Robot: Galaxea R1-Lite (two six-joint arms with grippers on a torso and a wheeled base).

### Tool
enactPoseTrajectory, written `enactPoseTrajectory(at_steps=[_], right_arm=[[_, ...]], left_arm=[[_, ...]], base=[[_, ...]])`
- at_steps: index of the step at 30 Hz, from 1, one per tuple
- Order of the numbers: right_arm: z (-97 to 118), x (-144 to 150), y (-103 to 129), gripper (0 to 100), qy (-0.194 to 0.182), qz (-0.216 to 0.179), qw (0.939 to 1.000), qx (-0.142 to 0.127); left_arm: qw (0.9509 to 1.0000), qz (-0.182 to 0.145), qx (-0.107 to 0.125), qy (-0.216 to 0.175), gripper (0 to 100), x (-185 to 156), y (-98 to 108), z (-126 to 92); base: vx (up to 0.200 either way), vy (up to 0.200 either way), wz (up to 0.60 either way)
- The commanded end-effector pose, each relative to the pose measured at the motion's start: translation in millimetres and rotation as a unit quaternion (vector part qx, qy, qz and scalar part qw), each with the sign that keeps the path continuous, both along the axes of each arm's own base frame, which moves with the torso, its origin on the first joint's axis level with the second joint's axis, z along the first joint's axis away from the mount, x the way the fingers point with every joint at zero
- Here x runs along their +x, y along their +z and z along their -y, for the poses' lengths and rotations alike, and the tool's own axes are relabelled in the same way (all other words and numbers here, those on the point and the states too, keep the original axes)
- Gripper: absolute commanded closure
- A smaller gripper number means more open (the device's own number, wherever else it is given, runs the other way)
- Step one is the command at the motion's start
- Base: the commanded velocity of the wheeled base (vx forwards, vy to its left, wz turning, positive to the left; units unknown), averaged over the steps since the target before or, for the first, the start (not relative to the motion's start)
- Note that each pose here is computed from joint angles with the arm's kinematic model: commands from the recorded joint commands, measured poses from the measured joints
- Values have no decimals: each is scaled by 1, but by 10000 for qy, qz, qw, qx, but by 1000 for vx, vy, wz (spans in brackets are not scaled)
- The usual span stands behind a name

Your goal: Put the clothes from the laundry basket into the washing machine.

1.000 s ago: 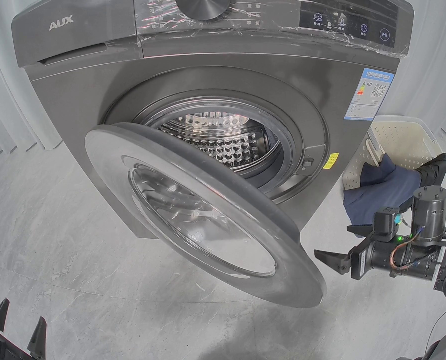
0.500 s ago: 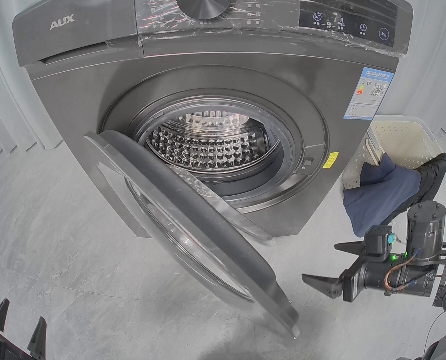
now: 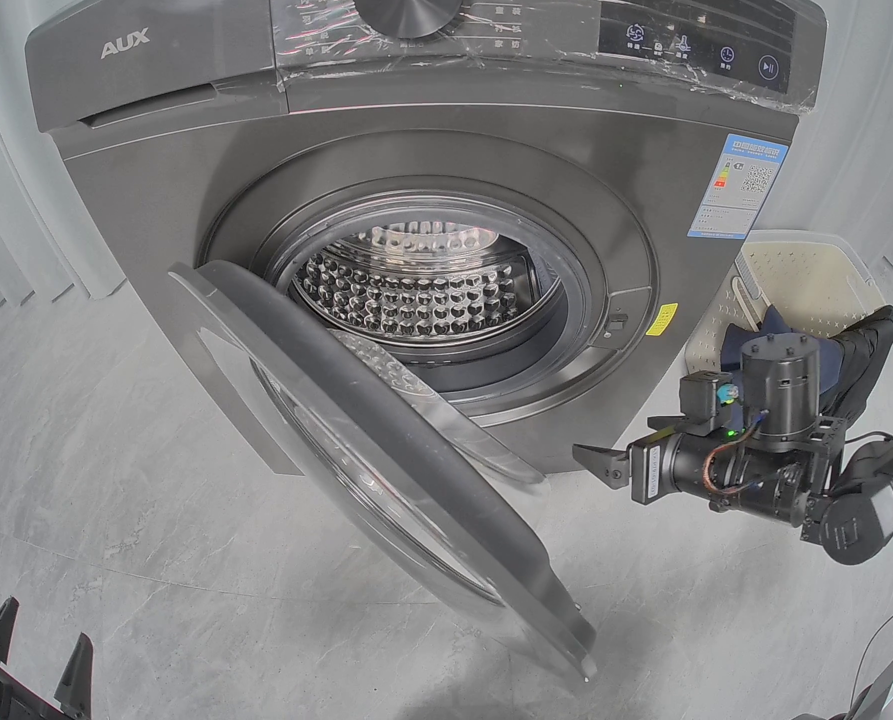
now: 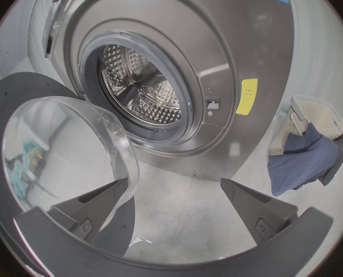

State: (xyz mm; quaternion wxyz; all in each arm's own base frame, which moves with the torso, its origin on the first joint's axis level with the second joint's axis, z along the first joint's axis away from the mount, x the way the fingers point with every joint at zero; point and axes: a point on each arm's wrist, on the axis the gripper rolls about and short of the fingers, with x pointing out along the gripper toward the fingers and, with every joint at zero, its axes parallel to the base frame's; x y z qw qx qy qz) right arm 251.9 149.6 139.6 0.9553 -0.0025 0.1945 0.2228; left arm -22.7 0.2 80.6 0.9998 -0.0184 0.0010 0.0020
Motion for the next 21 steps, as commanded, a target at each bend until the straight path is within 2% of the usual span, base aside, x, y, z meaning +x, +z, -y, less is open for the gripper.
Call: enactPoseTrajectory(at_steps=[1, 5, 11, 18, 21], right_arm=[[-22, 9, -23, 0, 213, -297, 9992, -165], [-32, -4, -24, 0, 474, -346, 9982, -159], [-34, -23, -18, 0, 690, -375, 9969, -30], [-37, -15, -15, 0, 616, -294, 9977, 18], [-47, -5, -24, 0, 627, -381, 9973, -43]], left_arm=[[10000, -12, -8, 3, 0, 0, -4, 0], [10000, -12, -8, 3, 0, 0, -4, 0], [10000, -12, 0, 3, 0, 0, -4, 0], [10000, -12, 8, 3, 0, 0, -4, 0], [10000, -12, 15, 3, 0, 0, -4, 0]], base=[[0, 0, 0], [0, 0, 0], [0, 0, 0], [0, 0, 0], [-67, 0, 0]])
